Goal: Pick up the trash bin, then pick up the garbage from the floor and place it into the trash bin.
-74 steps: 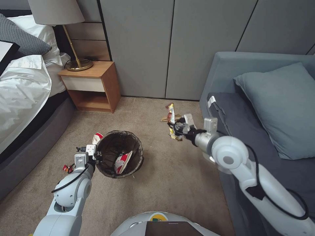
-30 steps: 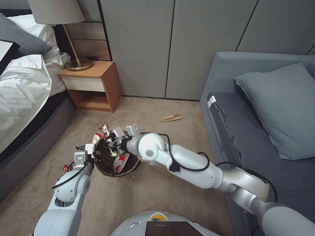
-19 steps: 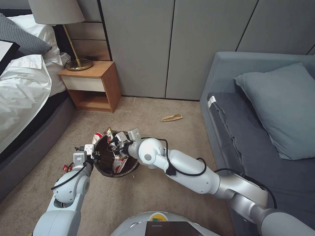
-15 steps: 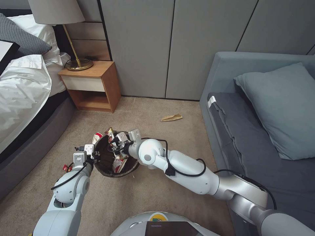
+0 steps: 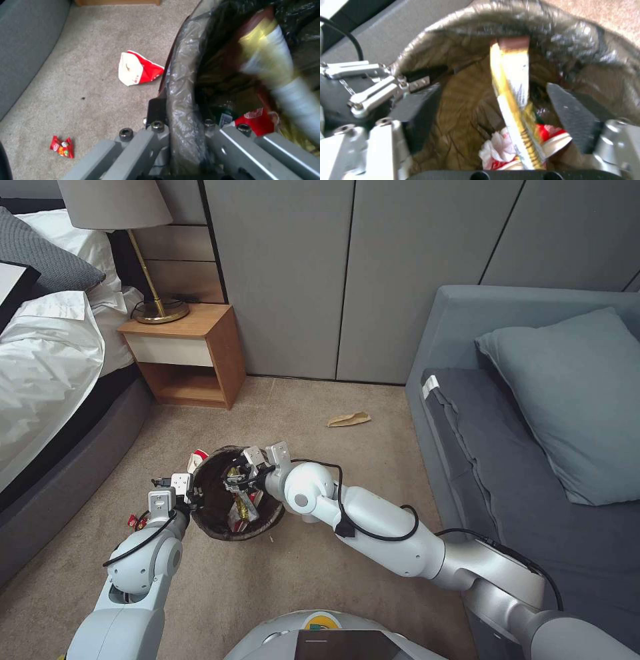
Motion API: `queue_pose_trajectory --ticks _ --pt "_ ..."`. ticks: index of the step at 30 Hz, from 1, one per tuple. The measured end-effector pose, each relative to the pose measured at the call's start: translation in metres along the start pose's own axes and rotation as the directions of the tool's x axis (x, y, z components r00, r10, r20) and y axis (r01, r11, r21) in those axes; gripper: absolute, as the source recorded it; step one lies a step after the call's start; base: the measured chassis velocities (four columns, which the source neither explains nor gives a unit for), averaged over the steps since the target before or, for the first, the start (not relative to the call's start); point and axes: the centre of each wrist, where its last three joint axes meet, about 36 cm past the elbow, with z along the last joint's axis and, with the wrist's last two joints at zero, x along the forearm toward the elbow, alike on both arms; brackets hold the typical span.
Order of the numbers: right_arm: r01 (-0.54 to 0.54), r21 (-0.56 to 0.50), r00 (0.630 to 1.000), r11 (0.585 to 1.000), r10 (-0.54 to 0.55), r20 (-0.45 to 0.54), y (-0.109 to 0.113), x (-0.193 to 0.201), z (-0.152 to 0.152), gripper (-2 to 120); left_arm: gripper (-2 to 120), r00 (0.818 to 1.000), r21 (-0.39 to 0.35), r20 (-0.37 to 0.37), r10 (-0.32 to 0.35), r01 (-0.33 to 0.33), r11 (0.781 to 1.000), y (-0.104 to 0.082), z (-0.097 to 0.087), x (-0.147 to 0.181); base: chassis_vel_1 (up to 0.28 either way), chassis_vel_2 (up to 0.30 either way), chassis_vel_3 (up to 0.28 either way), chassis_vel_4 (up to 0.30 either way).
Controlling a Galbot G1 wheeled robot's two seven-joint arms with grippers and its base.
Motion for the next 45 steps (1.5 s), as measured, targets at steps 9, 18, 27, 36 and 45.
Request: queue_pose_trajectory --ticks 9,18,27,36,45 --pt "-0.006 0.000 0.999 1.000 0.006 0.039 -0.002 0.008 -0.010 99 3 1.000 0.001 0.001 0.000 0.000 1.000 0.000 0.000 0.000 0.000 0.000 0.000 0.000" --pt "-0.110 -0.056 0.960 0.992 0.120 0.253 -0.042 0.093 -0.050 100 3 1.000 0.002 0.004 0.004 -0.004 1.000 -0.001 -0.001 0.001 0.000 0.000 0.000 0.000" --pt "-0.316 -0.132 0.845 0.940 0.342 0.411 -0.099 0.185 -0.022 100 3 0.999 0.011 0.036 0.028 -0.028 1.000 -0.006 -0.008 0.014 0.000 0.000 0.000 0.000" --pt "-0.493 -0.237 0.649 0.837 0.535 0.541 -0.132 0.285 0.052 100 3 0.998 0.007 0.043 0.035 -0.035 0.999 -0.008 -0.009 0.022 0.000 0.000 0.000 0.000" --pt "-0.666 -0.243 0.506 0.705 0.667 0.547 -0.140 0.328 0.135 100 3 0.997 -0.013 0.068 0.035 -0.035 0.999 -0.006 -0.015 0.034 0.000 0.000 0.000 0.000"
